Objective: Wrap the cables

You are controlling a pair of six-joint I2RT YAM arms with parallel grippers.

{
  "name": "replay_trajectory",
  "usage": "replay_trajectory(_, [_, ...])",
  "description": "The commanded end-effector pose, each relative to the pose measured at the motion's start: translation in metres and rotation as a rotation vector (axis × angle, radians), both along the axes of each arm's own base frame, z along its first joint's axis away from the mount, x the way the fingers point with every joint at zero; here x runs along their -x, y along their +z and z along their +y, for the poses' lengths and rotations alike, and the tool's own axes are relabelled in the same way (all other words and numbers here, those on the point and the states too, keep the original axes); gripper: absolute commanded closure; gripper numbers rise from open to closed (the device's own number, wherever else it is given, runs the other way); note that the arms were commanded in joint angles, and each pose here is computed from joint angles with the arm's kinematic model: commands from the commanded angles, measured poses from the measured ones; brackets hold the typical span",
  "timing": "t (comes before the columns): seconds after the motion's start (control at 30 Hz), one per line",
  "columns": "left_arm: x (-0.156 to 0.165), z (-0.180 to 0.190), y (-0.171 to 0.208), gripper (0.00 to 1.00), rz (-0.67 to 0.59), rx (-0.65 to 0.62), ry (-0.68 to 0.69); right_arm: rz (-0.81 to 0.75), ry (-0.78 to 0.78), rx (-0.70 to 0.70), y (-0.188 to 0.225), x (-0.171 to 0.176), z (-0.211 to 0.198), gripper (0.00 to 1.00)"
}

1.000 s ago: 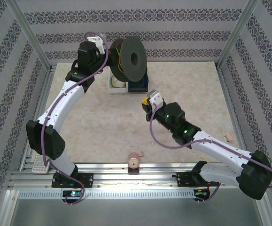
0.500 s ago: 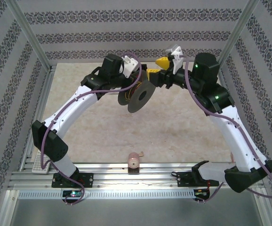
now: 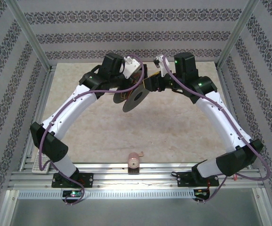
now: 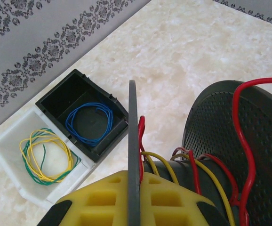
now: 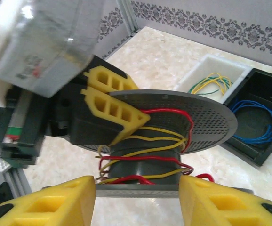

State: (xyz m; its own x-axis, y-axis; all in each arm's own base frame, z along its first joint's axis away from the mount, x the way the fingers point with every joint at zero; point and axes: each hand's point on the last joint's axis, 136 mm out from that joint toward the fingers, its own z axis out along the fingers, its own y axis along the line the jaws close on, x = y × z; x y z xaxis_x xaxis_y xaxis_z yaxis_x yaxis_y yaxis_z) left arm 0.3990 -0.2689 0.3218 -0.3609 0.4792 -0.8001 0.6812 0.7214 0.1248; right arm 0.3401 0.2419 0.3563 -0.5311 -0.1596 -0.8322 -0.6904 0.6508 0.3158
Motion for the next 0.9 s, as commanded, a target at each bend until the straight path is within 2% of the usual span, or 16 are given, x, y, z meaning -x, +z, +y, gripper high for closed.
replay_trajectory(0.0, [0.005,-0.008,0.026,1.0,-0.065,0.016,-0.033,0.02,-0.054,0.027,-0.014,-0.01,-0.009,0.53])
replay_trajectory(0.13, [0.008,-0.012,0.028,1.0,-0.065,0.01,-0.048,0.011,-0.083,0.034,-0.017,-0.016,-0.013,0.59])
replay_trajectory(0.47, [0.01,-0.015,0.034,1.0,-0.072,0.015,-0.061,0.004,-0.131,0.071,-0.027,-0.021,-0.025,0.62])
replay_trajectory(0.7, [0.013,-0.016,0.04,1.0,-0.077,0.03,-0.073,-0.001,-0.174,0.1,-0.035,-0.024,-0.035,0.69])
replay_trajectory(0.87, [0.018,-0.017,0.044,1.0,-0.079,0.044,-0.09,-0.018,-0.211,0.102,-0.037,-0.028,-0.043,0.79])
